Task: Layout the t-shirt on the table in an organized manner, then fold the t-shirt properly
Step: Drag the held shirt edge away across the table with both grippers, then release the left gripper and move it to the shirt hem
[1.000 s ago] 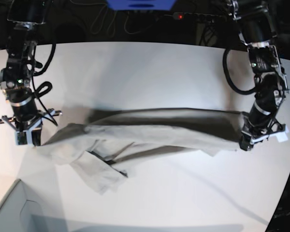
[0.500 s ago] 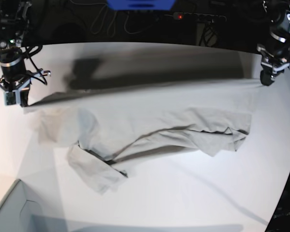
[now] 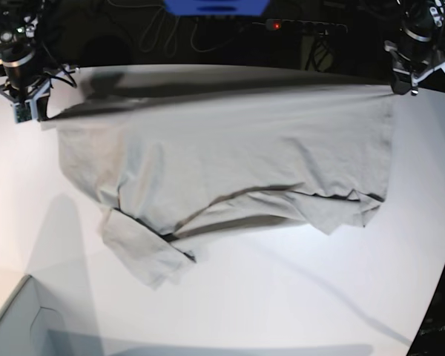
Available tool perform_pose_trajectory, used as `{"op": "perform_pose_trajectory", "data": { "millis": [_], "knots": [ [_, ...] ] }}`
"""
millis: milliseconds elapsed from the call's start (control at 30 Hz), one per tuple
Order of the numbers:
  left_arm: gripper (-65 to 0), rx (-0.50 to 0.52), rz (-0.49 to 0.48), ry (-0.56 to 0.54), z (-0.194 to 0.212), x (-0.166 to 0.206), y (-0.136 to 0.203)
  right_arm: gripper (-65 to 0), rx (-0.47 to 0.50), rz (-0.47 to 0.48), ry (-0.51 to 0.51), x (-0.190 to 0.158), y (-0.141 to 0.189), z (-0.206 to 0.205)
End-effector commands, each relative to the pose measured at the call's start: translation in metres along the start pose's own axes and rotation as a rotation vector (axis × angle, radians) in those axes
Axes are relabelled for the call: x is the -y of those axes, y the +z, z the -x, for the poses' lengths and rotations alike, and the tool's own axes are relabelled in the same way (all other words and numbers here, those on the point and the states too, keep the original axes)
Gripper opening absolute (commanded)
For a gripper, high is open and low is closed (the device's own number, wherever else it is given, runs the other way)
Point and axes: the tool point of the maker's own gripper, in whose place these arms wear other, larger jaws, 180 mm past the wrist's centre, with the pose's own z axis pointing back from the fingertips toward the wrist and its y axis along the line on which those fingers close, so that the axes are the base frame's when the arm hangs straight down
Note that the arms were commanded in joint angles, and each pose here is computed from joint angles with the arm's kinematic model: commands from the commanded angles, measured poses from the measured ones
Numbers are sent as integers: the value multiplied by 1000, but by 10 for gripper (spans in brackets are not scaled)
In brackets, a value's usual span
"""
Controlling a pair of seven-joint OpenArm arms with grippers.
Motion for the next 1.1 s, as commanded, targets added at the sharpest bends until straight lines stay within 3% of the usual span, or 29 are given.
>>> {"op": "perform_pose_trajectory", "data": {
  "millis": [0, 100, 267, 333, 500, 633, 700, 867, 1067],
  "knots": [
    [-649, 36, 17, 6, -12, 4, 1, -650, 2, 10, 19, 5, 7, 2],
    [-649, 35, 15, -6, -16, 4, 0, -650, -39, -41, 29, -8, 15, 18],
    [-649, 41, 20, -13, -20, 7, 0, -650, -75, -243, 31, -55, 27, 32],
    [-649, 47, 37, -11, -22, 14, -3, -597, -74, -282, 21, -66, 29, 33],
    [-645, 48, 50, -14, -23, 20, -9, -380, -76, -287, 18, -68, 30, 34],
    [-636, 49, 59, -25, -26, 24, -8, -269, -77, -277, 20, -64, 31, 34],
    [-594, 49, 61, -22, -26, 24, -7, -252, -78, -239, 17, -50, 32, 35],
    [-402, -8, 66, -41, -18, 29, -2, -253, -69, -165, -20, -29, 31, 34],
    [-371, -9, 114, -58, -27, 48, 13, -253, 0, -139, -29, -23, 13, 6]
  ]
}}
